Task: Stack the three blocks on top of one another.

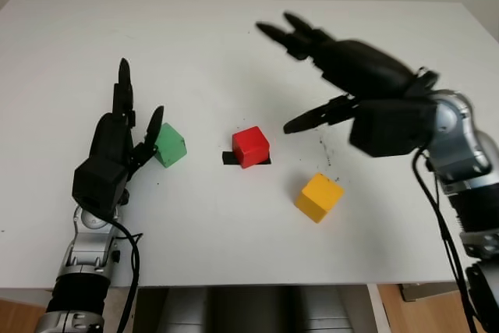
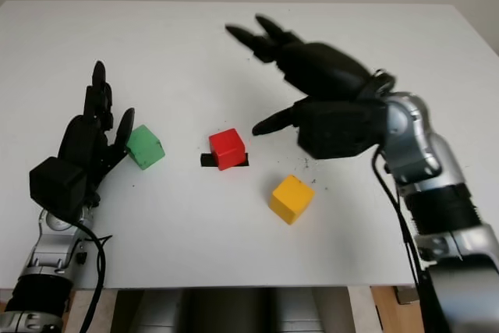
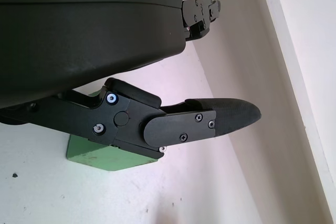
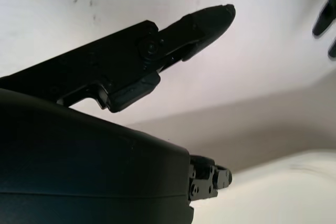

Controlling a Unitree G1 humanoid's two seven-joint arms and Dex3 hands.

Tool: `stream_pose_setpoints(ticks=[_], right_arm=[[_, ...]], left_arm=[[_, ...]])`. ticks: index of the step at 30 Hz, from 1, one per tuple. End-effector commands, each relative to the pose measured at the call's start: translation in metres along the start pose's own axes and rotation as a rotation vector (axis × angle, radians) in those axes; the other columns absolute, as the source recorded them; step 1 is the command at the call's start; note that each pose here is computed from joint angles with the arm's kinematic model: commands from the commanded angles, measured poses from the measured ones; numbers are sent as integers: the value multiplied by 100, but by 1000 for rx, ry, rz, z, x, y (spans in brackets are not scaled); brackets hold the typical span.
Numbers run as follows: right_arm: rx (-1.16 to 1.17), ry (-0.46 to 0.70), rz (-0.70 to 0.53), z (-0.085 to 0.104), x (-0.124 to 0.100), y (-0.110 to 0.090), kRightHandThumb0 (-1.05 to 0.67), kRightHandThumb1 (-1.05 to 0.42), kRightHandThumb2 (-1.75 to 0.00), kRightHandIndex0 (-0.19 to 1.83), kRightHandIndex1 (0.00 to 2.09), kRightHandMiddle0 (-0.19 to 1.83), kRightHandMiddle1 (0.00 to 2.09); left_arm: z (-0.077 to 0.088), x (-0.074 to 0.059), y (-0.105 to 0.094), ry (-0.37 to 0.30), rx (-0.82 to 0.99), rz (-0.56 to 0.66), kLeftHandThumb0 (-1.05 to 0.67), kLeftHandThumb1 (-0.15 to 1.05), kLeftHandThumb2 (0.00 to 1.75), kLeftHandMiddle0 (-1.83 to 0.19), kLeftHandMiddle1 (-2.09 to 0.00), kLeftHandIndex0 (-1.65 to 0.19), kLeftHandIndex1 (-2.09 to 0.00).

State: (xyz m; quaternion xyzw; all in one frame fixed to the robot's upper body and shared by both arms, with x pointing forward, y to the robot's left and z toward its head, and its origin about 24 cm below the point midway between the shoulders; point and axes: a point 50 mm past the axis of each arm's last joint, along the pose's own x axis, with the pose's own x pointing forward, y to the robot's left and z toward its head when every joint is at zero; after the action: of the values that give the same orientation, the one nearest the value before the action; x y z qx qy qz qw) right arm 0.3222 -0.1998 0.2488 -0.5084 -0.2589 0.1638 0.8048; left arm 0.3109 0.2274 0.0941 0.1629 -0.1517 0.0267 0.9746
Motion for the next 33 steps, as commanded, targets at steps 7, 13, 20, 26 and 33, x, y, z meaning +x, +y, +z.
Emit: stream_pose_setpoints(ticks=[7, 13, 20, 26, 33], right_arm=[[-184, 34, 105, 12, -47, -36, -64, -85, -6, 24, 10, 39, 17], [-339, -12, 265, 30, -57, -37, -64, -86, -6, 18, 5, 43, 14], [-516, -156, 323, 37, -57, -22, -66, -84, -5, 14, 4, 53, 13], [-543, -173, 394, 38, -48, -9, -62, -85, -6, 8, 3, 48, 8], [-526, -214, 446, 37, -40, 5, -61, -84, -5, 6, 4, 48, 7]], left_arm=[[1, 0, 1, -16, -9, -14, -73, 105, 53, 18, -5, 19, -4], [2, 3, 0, -7, 0, -18, -75, 105, 53, 18, -6, 18, -5], [3, 5, -2, -5, -8, -36, -75, 105, 54, 19, -4, 19, -3], [3, 5, -3, -3, -21, -37, -75, 105, 53, 19, -4, 19, -3], [4, 4, -3, -2, -25, -33, -76, 105, 52, 19, -5, 19, -4]])
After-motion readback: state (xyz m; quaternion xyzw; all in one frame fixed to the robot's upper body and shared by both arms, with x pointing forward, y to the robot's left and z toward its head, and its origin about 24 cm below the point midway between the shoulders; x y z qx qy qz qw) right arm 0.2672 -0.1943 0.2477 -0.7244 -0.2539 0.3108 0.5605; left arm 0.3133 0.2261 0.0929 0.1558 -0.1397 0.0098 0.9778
